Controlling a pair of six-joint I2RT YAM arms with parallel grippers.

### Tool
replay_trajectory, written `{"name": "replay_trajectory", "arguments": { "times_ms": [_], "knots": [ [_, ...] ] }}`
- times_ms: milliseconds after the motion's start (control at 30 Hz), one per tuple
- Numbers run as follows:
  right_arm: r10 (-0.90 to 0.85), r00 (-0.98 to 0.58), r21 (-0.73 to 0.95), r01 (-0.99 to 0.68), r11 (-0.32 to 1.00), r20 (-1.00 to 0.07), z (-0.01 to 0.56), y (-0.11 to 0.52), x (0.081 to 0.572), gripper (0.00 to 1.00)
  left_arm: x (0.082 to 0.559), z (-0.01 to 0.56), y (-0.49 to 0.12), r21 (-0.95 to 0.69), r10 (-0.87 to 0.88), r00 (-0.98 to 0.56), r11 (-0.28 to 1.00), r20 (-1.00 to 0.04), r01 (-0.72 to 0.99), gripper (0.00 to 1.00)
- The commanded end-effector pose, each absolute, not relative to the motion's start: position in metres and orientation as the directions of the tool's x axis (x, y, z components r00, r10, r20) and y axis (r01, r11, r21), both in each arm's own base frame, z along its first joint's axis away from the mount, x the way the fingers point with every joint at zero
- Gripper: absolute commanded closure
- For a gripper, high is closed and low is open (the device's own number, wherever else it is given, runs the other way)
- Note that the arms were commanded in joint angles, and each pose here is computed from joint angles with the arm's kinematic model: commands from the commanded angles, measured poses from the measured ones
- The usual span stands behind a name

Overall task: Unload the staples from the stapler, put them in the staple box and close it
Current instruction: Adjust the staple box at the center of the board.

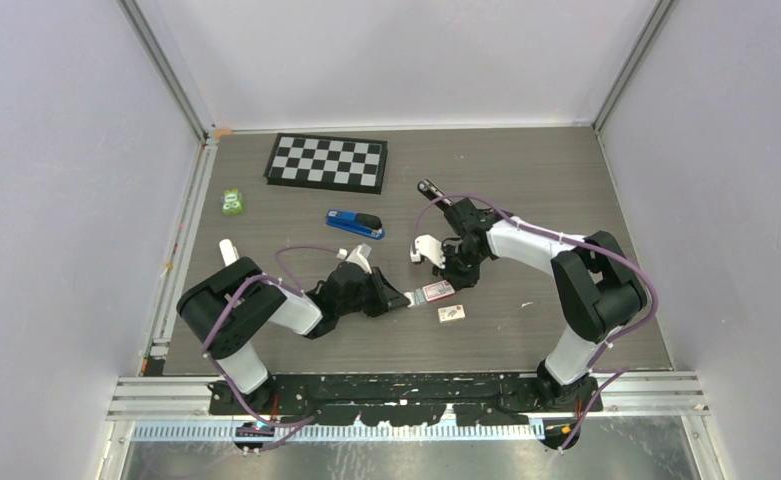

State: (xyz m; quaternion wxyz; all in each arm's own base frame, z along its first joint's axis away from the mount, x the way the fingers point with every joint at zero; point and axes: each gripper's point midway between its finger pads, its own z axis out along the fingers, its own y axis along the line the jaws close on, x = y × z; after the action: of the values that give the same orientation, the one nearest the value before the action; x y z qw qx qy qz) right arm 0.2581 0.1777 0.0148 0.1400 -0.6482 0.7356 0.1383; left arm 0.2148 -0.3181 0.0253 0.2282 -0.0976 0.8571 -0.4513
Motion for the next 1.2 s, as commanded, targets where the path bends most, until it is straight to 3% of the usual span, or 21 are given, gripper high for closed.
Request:
{"name": "replay_trajectory", "arguments": {
  "times_ms": [0, 1167],
  "knots": [
    [-0.903, -0.096, 0.041, -0.995, 0.087, -0.418, 0.015, 0.193, 0.254, 0.79, 0.215, 0.032, -0.324, -0.819, -0.361, -0.88, 0.572, -0.31, 0.054, 0.88],
    [-0.912, -0.053, 0.04, -0.998, 0.04, -0.406, 0.015, 0.206, 0.245, 0.79, 0.215, 0.034, -0.336, -0.823, -0.339, -0.891, 0.564, -0.304, 0.066, 0.88]
  ]
}}
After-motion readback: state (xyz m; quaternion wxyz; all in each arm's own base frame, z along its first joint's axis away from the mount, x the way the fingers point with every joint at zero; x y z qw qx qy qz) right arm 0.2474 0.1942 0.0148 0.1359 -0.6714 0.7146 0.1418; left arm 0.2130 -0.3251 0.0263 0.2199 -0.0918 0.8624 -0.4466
